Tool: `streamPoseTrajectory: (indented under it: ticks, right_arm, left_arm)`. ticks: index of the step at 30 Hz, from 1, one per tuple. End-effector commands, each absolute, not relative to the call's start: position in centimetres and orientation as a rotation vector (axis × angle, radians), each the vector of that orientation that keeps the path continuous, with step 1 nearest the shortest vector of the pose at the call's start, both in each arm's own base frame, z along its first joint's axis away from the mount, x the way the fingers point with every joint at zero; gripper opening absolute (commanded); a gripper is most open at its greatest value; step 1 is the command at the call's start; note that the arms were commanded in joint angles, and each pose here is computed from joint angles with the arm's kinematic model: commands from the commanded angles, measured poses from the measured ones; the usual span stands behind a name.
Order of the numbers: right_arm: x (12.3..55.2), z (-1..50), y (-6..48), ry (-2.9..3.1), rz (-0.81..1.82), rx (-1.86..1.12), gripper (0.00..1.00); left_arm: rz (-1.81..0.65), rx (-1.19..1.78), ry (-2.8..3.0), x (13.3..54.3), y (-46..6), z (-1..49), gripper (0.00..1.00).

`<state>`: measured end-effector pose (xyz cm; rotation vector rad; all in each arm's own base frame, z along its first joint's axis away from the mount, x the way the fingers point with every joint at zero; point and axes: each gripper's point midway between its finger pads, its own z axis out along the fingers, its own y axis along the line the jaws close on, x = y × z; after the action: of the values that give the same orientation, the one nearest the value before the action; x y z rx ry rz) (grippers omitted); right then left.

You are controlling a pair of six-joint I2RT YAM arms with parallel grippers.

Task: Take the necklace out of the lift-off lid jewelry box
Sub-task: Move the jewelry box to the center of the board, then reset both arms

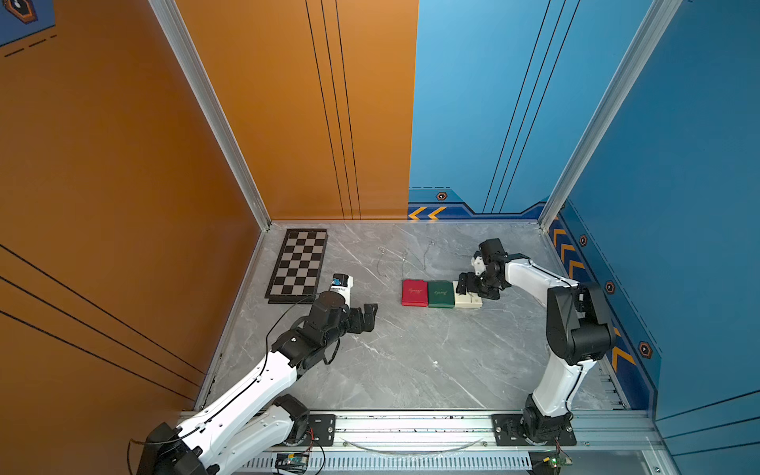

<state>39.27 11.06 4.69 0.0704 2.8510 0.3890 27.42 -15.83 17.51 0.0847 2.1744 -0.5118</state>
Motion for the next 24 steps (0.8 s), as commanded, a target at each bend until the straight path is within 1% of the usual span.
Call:
streamPoseTrajectory:
  ticks: [1, 5, 10, 15, 19, 22, 24]
  right_arm:
    - [39.3, 4.2, 13.0, 2.866, 0.442, 0.049, 0.87]
    - [39.9, 4.6, 12.5, 2.847, 0.435, 0.081, 0.88]
    - [40.8, 7.8, 10.4, 2.755, 0.411, 0.135, 0.92]
    - [40.9, 11.8, 6.6, 2.629, 0.311, 0.246, 1.0]
    - [39.8, 13.9, 3.8, 2.551, 0.213, 0.312, 1.0]
    - [39.0, 15.1, 1.9, 2.5, 0.155, 0.365, 1.0]
    - [38.5, 15.7, 0.4, 2.456, 0.117, 0.417, 1.0]
  left_arm:
    - [-0.507, 0.068, 2.188, 27.2, -15.4, 16.9, 0.98]
    - [-0.496, 0.064, 2.184, 27.3, -15.2, 17.0, 0.98]
    - [-0.459, 0.032, 2.132, 28.2, -14.6, 18.1, 0.98]
    - [-0.427, 0.03, 2.074, 29.9, -14.2, 20.5, 0.98]
    - [-0.454, 0.036, 2.103, 32.0, -13.5, 22.8, 0.98]
    - [-0.312, -0.002, 2.131, 33.7, -11.0, 24.1, 0.98]
    - [-0.162, -0.016, 2.109, 34.8, -8.9, 25.2, 0.98]
